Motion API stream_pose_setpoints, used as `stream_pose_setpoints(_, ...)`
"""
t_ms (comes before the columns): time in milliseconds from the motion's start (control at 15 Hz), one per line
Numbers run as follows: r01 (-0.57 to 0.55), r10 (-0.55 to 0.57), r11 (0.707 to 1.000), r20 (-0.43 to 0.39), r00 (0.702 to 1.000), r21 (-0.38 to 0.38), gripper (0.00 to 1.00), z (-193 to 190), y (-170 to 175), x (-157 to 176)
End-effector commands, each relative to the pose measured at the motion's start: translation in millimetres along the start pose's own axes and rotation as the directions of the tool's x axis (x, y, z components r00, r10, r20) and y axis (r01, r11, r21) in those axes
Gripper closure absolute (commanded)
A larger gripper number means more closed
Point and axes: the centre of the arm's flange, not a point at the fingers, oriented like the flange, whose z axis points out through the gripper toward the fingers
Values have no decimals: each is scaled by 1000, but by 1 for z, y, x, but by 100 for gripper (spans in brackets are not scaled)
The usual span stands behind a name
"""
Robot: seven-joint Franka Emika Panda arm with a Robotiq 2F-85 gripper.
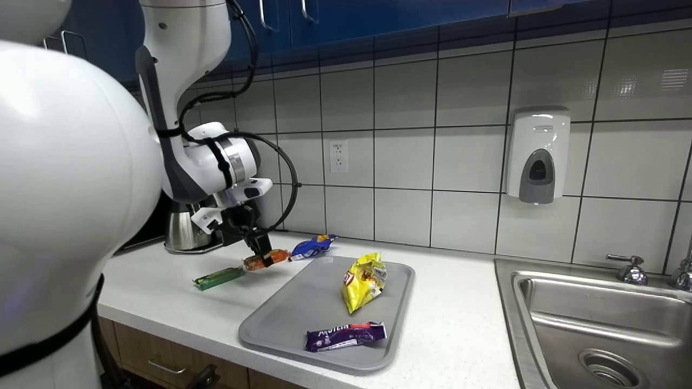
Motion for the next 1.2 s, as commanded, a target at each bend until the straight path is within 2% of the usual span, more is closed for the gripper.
stream_pose_setpoints(0, 9, -10, 999, -2, 1000, -36, 83, 0, -12, -2)
stream_pose_setpoints(1133, 35, -33, 998, 39, 999, -56, 83, 36, -34, -4)
